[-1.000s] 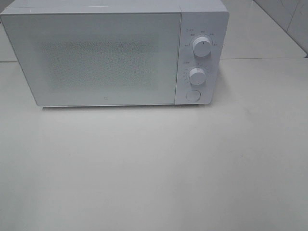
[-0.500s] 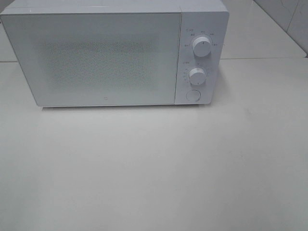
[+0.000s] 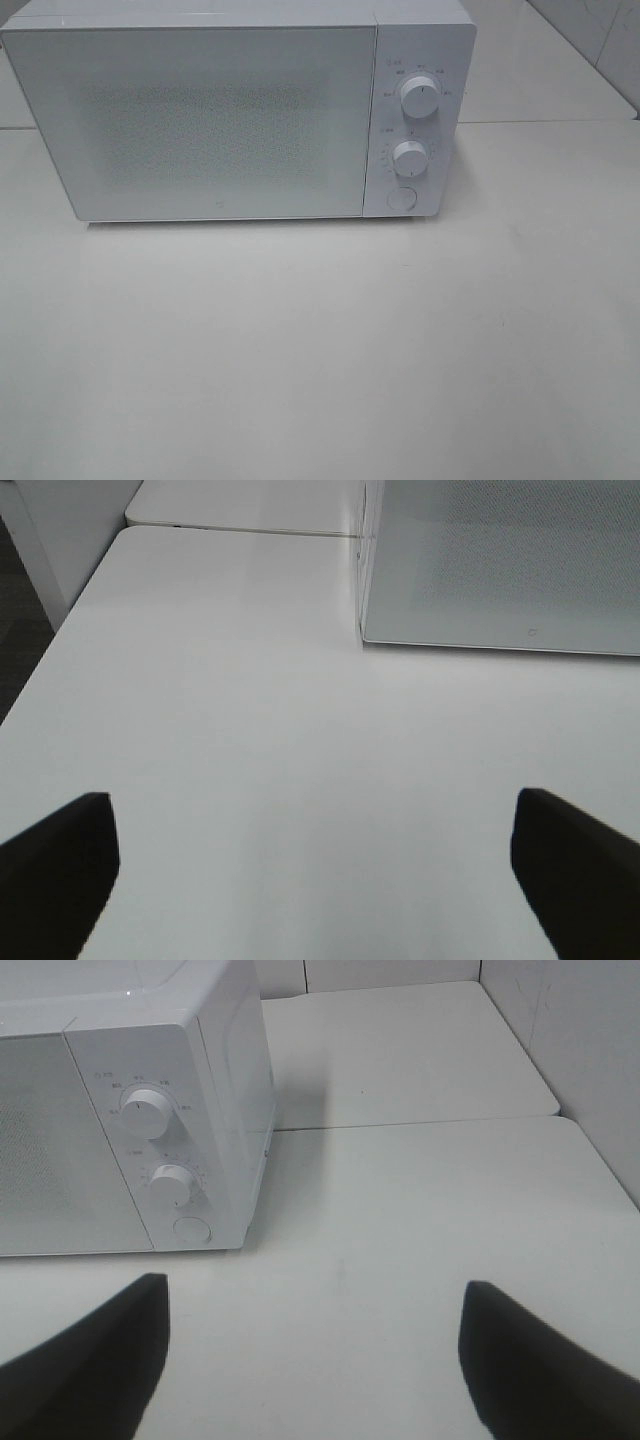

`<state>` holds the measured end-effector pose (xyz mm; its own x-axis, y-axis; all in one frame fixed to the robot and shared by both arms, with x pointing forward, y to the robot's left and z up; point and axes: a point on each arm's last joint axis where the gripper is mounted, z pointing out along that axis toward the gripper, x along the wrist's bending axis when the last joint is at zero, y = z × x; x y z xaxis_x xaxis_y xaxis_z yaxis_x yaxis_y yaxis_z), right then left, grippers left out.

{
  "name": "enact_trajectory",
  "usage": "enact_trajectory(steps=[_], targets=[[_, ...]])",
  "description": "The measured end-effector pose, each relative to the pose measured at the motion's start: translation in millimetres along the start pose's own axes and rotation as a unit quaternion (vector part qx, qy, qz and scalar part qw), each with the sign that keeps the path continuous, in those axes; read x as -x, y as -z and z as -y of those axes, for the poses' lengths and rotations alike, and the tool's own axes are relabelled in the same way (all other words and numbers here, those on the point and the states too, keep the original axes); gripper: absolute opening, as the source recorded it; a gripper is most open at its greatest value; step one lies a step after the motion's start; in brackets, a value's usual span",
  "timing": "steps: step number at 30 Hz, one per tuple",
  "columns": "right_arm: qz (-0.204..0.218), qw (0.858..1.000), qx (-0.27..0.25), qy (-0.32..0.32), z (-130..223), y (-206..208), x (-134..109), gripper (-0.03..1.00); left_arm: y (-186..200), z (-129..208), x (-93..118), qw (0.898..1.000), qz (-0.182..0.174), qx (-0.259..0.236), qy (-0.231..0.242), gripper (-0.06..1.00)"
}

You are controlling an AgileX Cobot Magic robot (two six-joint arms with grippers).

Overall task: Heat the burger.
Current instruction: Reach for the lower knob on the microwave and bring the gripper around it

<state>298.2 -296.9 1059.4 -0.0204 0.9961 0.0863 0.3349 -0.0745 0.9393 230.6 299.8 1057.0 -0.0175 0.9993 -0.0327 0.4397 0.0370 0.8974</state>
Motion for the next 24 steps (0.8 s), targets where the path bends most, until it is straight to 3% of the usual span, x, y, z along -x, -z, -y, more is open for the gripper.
enact_trajectory(steps=[24], targets=[[-0.017,1.000,0.012,0.004,-13.7,-62.3,-7.5,0.77,0.0,0.0,0.0,1.000,0.000,0.000,0.000,0.99]])
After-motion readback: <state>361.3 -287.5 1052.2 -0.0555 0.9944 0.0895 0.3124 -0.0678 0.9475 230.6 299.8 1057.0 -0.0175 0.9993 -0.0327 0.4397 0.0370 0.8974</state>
